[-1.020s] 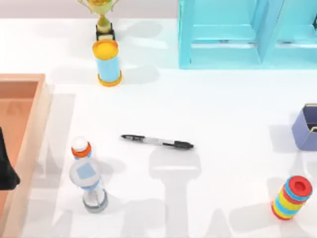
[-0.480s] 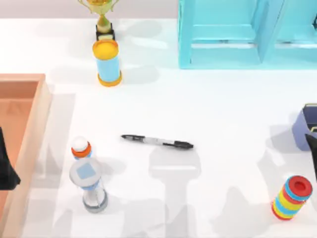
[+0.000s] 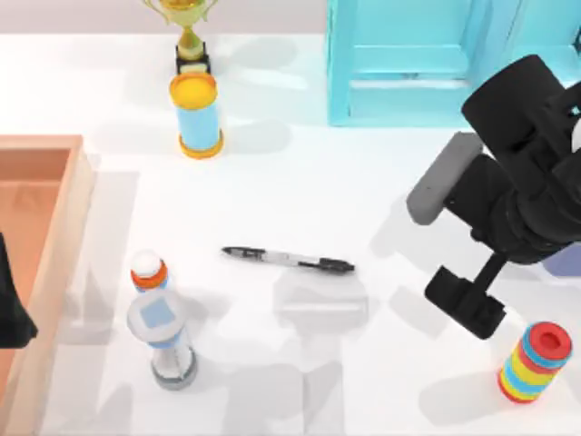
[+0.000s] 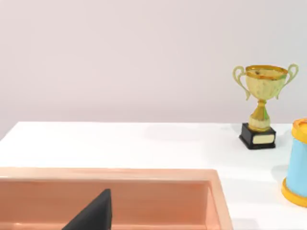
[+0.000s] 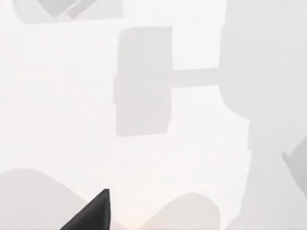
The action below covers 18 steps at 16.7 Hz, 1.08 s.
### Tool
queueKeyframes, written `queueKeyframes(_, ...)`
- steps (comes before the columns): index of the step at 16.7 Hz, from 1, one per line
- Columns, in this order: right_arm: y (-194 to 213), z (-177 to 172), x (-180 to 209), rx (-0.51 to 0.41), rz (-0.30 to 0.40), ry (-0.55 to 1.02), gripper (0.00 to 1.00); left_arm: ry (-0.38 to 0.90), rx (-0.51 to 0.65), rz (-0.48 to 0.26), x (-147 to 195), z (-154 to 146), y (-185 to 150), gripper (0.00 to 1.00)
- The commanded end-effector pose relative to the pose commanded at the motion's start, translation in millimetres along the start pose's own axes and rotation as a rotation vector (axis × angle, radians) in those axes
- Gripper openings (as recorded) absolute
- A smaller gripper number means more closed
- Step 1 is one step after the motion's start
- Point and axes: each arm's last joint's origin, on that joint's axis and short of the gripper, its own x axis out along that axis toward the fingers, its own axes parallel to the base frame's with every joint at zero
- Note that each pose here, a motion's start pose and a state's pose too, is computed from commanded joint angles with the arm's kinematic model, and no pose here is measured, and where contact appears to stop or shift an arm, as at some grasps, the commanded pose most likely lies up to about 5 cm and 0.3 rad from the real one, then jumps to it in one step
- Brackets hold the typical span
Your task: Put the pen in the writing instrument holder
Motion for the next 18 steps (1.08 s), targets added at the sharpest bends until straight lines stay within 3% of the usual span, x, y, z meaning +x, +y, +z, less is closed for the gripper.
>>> queueKeyframes(4, 25, 71, 39, -0.233, 0.049, 0.170, 1.00, 0.000, 0.000, 0.000, 0, 0, 0, 1.00)
queueKeyframes(8, 55, 129, 64, -0.397, 0.031, 0.200, 1.00, 0.000, 0.000, 0.000, 0, 0, 0, 1.00)
queueKeyframes(12, 74, 163, 69, -0.471, -0.011, 0.159, 1.00, 0.000, 0.000, 0.000, 0, 0, 0, 1.00)
queueKeyframes(18, 77, 169, 68, -0.481, -0.022, 0.146, 1.00, 0.000, 0.000, 0.000, 0, 0, 0, 1.00)
